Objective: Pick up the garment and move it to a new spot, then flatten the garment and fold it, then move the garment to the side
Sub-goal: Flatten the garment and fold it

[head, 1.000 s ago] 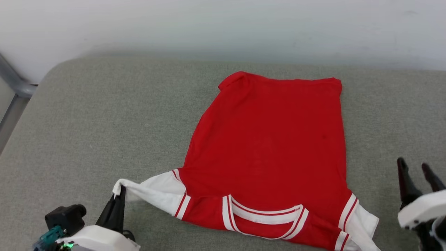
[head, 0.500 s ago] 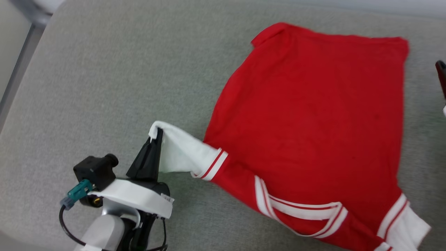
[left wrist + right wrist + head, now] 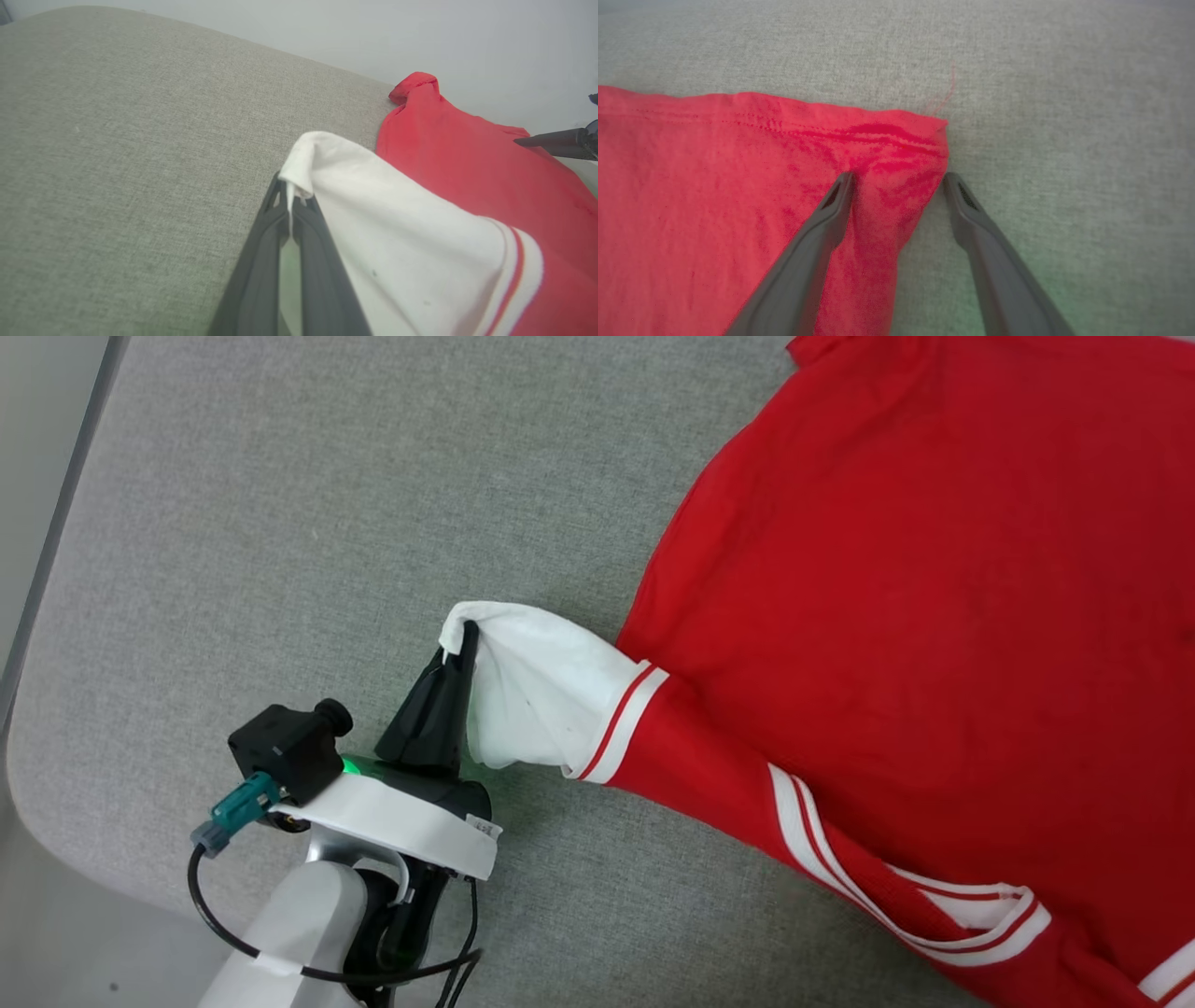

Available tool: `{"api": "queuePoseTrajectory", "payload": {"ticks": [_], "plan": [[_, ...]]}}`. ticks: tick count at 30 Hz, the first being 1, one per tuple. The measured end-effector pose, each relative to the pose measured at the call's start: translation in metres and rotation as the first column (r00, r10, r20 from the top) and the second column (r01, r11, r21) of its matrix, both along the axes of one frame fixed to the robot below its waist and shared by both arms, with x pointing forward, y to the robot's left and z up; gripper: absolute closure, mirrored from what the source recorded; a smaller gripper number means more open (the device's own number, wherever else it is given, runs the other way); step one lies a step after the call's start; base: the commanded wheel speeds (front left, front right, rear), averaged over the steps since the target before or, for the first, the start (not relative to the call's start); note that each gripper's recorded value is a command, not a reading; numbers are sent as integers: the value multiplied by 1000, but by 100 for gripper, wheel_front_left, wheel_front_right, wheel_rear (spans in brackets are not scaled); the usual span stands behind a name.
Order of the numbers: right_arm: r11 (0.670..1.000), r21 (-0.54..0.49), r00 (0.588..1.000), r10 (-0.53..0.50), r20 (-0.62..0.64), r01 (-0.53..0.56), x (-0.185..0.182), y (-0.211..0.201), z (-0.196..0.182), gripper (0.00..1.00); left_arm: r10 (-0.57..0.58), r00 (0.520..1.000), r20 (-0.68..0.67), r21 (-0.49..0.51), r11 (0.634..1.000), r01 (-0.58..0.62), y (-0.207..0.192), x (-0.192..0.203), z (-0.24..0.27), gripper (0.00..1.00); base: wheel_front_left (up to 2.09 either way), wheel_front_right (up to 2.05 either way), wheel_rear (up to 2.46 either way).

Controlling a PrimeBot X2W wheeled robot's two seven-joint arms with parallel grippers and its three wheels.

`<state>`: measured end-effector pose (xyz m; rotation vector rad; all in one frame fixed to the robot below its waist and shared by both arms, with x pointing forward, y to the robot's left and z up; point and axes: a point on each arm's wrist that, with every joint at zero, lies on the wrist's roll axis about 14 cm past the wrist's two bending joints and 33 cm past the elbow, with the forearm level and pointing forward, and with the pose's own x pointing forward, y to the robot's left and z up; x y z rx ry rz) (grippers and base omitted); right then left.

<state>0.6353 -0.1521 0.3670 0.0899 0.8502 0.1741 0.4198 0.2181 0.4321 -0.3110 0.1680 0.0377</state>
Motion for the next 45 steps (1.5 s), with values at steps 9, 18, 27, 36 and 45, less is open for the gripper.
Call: {"api": "queuePoseTrajectory", "payload": {"ticks": [9,18,27,36,45], "plan": [[1000,-3,982,10,-188,-10,-17,0,-24,100,9,999,-30,-11,1000,-10,1,-4,-13,100,0,0,0],[993,-110,998,46,-52,-51,-22,-13,17,100,22,1000,-6,10,1000,-22,9,-9,-2,100,0,0,0],[989,-151,997,15,79,-2,-77,-60,80,100,25,1000,7,20,999,-25,10,-34,16,100,0,0,0],[982,-144,992,-113,58,120,-189,-112,78,100,-19,1000,-24,12,1000,19,1,-45,18,100,0,0,0],[955,-56,949,-297,-103,293,-324,-122,34,100,-53,998,-25,6,999,54,-11,-52,24,100,0,0,0]]}}
